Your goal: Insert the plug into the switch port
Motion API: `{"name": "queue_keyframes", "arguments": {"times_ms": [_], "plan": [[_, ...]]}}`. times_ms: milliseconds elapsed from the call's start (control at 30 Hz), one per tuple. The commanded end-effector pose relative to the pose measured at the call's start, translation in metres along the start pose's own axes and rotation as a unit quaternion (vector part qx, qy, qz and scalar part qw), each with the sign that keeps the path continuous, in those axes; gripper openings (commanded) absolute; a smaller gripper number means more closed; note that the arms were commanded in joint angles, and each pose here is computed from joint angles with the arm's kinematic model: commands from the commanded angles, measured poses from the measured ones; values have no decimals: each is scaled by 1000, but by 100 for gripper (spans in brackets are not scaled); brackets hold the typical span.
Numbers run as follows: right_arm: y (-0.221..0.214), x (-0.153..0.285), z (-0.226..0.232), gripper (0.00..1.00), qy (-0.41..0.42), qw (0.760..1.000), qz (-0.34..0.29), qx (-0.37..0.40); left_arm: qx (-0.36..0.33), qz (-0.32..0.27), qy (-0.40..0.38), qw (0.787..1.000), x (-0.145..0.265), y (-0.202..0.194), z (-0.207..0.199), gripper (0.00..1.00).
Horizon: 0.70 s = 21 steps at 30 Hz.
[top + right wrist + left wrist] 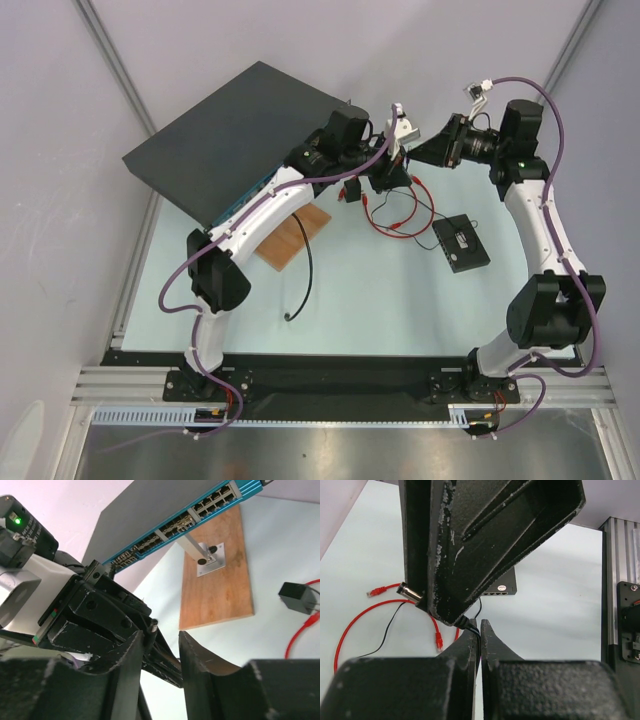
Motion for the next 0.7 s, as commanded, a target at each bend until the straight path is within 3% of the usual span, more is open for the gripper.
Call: {"name": "queue_keyframes", "arguments": {"times_ms": [0, 100, 200, 333, 400, 467, 533, 567, 600, 633, 667], "plan": [[12, -2, 10, 41, 31, 999, -4, -7, -10, -26, -11, 1000, 6, 20, -4, 0], [13, -3, 10, 42, 37, 999, -4, -15, -8, -22, -11, 1000, 5, 17, -4, 0], [15, -4, 10, 30, 37, 999, -6, -15, -9, -24, -13, 1000, 6, 19, -5, 0], [16, -5, 10, 29, 40, 999, -7, -21, -12, -19, -15, 1000, 6, 17, -6, 0], [17, -6, 10, 23, 43, 999, -5, -22, -11, -16, -17, 1000, 5, 15, -7, 0], [16, -6, 10, 4, 46, 999, -1, -27, -13, -19, -14, 1000, 6, 17, -7, 0], [14, -4, 6, 0, 39, 999, 2, -34, -12, -22, -6, 1000, 9, 19, -5, 3], [14, -2, 5, 0, 34, 999, 1, -40, -6, -24, 10, 1000, 10, 20, -2, 9], [9, 4, -2, 0, 21, 998, -4, -62, 16, -63, 59, 996, 19, 31, 11, 49], [11, 7, -2, 0, 18, 998, -7, -61, 43, -45, 61, 996, 14, 13, 15, 49], [11, 9, -3, 0, 14, 997, -11, -79, 39, -72, 75, 994, 29, 26, 11, 52]]}}
Point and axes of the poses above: each gripper's point midway between its finger pads, its own x axis back along the fingers, its own z axis along the line the jaws close on, y = z × x, the point moved 5 cm from there along x, back along the fingers, and after that the axes turned 4 degrees about x, right-handed, at the moved point
